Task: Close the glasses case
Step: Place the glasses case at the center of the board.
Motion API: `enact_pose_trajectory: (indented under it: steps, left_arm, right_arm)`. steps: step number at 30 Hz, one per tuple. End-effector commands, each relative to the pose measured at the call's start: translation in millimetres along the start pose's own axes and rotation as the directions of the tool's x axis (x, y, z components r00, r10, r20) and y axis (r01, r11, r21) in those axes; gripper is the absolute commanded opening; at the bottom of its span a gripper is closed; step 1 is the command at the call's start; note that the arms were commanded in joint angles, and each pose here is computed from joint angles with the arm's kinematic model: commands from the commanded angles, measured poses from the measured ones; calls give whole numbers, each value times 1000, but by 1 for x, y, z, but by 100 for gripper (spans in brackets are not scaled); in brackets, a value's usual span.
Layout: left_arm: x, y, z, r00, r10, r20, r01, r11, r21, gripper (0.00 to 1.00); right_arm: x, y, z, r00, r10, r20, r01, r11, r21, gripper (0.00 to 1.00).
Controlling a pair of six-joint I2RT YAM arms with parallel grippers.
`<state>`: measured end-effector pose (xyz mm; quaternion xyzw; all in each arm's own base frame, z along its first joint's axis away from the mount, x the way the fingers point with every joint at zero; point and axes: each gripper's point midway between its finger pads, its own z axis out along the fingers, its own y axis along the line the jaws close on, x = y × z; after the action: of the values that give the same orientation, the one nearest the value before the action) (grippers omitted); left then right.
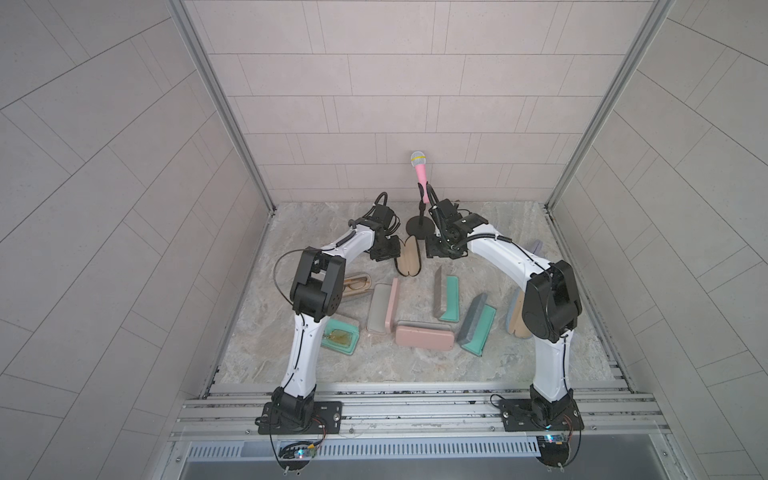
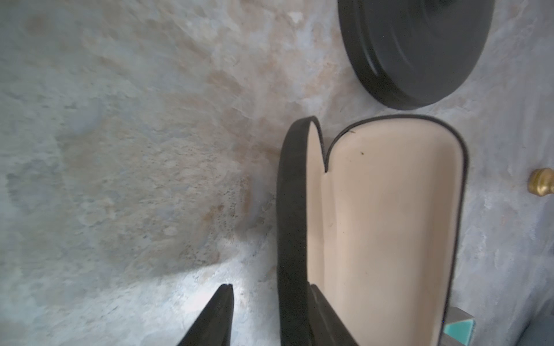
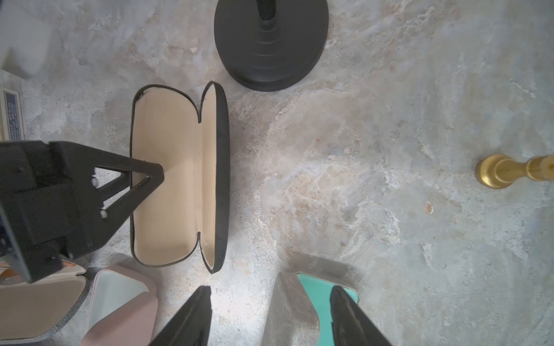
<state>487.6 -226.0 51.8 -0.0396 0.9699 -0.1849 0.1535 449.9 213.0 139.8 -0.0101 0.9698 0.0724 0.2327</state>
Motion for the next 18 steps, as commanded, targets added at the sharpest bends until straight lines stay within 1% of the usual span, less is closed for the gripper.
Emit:
enact_pose_trajectory:
  steps: [1,2,3,4,5,6,7,9,12,18]
  left_arm:
    - [-16,-9,-39,998,-10,70,7,999,49,45]
    - [-18,-10,-44,997,-14,74,9,997,70,45]
    - [-19,-13,-49,997,-21,75,14,995,95,45]
    - [-20,-14,-53,997,-25,77,17,994,109,45]
    - [-21,-13,-56,996,-30,82,20,993,120,44]
    - [-21,-12,-58,996,-34,85,23,992,125,40]
    - [-21,-11,-60,995,-35,88,24,992,128,36]
    - [-17,-5,-56,996,-42,77,32,992,120,20]
    - [-9,7,-44,997,-64,54,57,992,115,0]
    - [5,15,-21,994,-108,16,104,985,138,0]
  right_arm:
    - [3,0,4,1000,-10,-26,10,1000,15,63]
    - [4,1,6,1000,-7,-29,8,1000,14,61]
    - [4,1,8,999,-5,-32,6,1000,13,57]
    - [4,2,10,999,-5,-37,5,1000,11,49]
    - [4,2,12,999,-2,-40,2,1000,9,35]
    - [4,3,14,999,-1,-45,1,1000,6,26]
    - [5,4,16,999,-1,-50,1,1000,3,21]
    - [6,7,23,998,-1,-64,1,1000,-5,12]
    - [9,9,33,996,-7,-87,7,1000,-3,7]
    - [12,10,50,993,-13,-115,13,1000,7,6]
